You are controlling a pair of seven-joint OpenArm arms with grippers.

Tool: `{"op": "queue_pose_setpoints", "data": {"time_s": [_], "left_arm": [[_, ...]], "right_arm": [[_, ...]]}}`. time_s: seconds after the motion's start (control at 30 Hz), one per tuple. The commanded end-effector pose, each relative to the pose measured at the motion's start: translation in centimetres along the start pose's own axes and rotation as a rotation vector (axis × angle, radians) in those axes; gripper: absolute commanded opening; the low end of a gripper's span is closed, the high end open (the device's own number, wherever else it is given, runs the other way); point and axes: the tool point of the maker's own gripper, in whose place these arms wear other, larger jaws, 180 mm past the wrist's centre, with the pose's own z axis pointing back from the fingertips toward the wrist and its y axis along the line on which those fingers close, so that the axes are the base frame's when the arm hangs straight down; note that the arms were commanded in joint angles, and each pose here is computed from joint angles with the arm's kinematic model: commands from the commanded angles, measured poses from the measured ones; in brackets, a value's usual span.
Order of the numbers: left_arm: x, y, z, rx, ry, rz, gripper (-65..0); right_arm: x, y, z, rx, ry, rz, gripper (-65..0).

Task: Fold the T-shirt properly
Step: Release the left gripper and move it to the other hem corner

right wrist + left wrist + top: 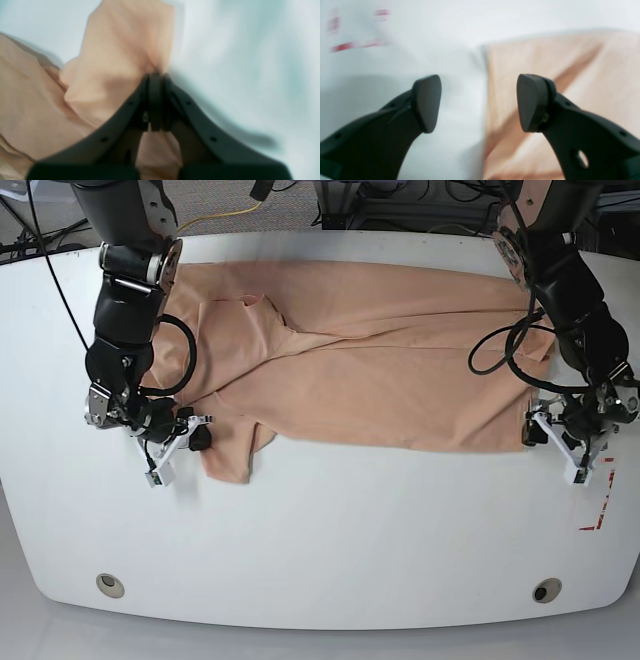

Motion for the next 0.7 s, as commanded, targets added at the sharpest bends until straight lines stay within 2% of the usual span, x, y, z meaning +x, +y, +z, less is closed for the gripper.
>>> {"op": "queue_pose_setpoints", "data": {"time_s": [0.0,0.1,0.23,0.33,0.53,0.67], "left_arm": [[2.6,0.0,-0.3,-0.023,-0.079,0.016,-20.8],[2.0,-0.7,-1.5,-0.057,-0.078,0.041,-20.8],[2.4,-0.2,-2.8,-0.047,-0.121,0.148,-20.8],[1.4,-0.4,-3.6,-0.064,-0.103,0.181,-20.8],[0.7,-0.9,-4.6,-0.084,-0.097,0.179,-20.8],[1.3,-1.5,-4.9,-0.094,-0.093,0.157,-23.7]], "right_arm": [[2.0,-0.4,0.6,-0.01,-0.039,0.02,-65.0],[2.0,-0.4,0.6,-0.01,-0.039,0.02,-65.0],[2.1,-0.4,0.7,-0.01,-0.04,0.02,-65.0],[2.1,-0.4,0.7,-0.011,-0.041,0.019,-65.0],[1.9,-0.4,0.7,-0.011,-0.038,0.018,-65.0],[2.6,-0.3,1.0,-0.017,-0.057,0.036,-65.0]]}}
